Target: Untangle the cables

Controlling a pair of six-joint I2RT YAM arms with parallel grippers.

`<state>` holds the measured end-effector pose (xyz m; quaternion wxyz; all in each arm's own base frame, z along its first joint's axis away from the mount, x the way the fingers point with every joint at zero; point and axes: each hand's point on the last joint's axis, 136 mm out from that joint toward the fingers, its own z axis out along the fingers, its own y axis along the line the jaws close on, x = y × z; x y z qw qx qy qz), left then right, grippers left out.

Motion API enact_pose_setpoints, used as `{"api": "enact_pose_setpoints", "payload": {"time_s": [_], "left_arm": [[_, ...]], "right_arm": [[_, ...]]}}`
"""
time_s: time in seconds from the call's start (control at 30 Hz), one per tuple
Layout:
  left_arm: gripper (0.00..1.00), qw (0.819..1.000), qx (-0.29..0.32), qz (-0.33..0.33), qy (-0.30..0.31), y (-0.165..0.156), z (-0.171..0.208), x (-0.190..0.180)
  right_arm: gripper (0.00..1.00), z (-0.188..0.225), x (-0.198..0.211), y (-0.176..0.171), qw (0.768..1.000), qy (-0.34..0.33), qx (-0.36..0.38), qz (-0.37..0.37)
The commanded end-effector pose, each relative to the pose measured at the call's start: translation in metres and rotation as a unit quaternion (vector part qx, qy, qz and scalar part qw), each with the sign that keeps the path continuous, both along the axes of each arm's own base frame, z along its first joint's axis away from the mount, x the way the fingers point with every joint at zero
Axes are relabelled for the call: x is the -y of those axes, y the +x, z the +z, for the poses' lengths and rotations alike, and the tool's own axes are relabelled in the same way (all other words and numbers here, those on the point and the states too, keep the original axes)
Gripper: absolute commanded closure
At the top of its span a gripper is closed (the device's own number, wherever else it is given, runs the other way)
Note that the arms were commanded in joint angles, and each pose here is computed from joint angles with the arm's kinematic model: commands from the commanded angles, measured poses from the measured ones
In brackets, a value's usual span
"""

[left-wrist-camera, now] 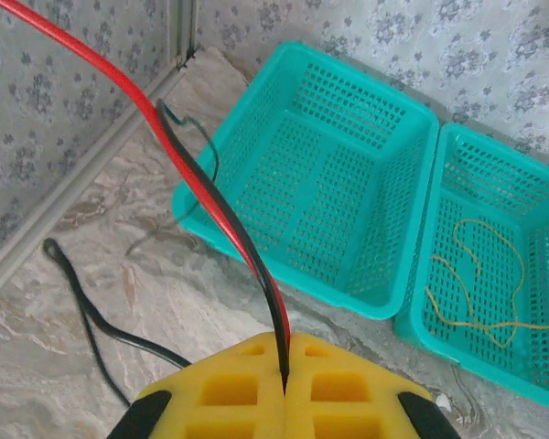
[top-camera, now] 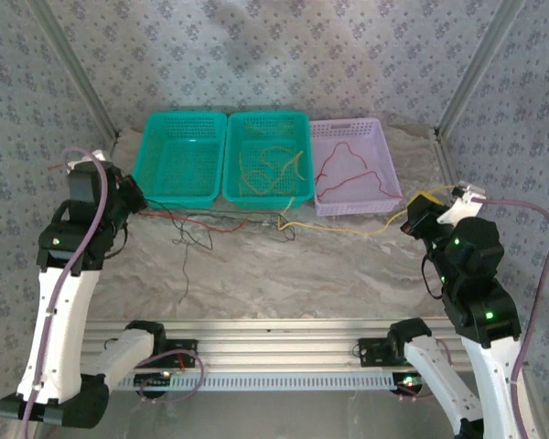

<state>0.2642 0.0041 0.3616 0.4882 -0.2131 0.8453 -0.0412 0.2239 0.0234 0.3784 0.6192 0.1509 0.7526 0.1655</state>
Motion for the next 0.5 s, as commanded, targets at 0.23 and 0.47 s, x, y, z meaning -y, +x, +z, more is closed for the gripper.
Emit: {"api": "enact_pose_setpoints", "payload": {"time_s": [0.23, 0.47], "left_arm": [[1.00, 0.997, 0.053, 0.014, 0.046, -0.003, 0.067, -0.015], [1.00, 0.998, 0.058, -0.007, 0.018, 0.005, 0.067, -0.004]], "right_arm": [[1.00, -0.046, 0.030, -0.008, 0.996, -0.021, -0.043, -0.080], [1.00, -0.065, 0.019, -0.002, 0.997, -0.014, -0.062, -0.051]]}}
